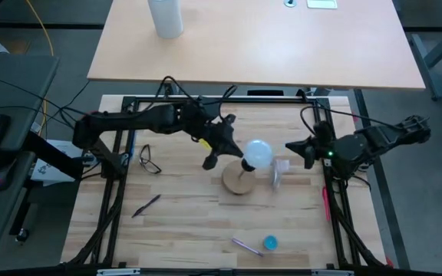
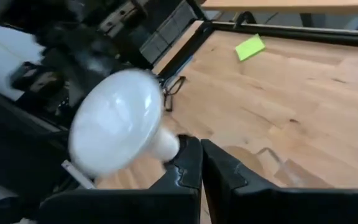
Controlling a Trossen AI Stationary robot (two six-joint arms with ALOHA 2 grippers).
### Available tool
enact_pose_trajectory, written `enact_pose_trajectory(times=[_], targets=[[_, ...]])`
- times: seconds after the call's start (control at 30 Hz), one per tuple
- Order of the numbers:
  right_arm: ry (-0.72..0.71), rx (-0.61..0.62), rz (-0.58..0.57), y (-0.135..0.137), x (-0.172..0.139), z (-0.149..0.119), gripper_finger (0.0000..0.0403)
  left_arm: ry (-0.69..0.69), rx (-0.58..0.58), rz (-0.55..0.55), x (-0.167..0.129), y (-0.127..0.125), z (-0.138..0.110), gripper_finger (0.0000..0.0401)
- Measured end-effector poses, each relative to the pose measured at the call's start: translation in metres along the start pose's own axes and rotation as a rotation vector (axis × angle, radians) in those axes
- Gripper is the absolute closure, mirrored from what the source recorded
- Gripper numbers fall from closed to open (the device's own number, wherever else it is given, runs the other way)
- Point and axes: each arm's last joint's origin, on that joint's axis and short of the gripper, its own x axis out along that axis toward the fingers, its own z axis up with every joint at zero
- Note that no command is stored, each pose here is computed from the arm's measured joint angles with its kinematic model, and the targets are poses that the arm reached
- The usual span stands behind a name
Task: Screw lightbulb
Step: Remove the lightbulb from the lamp
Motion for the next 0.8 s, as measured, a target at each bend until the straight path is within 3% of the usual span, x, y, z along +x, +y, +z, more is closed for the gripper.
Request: enact_pose_trajectory(times=[0.23,0.47,0.63,0.8], targets=[[0.093,0.045,0.109,0.008,0.002,-0.002,0.0403,0.184,0.015,0.137,-0.015,0.012,-0.017,0.0401],[0.254,0.001,0.271,0.039,0.034,-0.021,0.0403,0.3,-0.074,0.164,-0.004,0.028,-0.065,0.0401],[0.318,-0.017,0.309,0.053,0.054,-0.037,0.0403,0.286,-0.086,0.173,0.001,0.032,-0.079,0.0401],[0.234,-0.038,0.263,0.059,0.071,-0.042,0.0403,0.095,-0.093,0.169,0.012,0.03,-0.071,0.0401]])
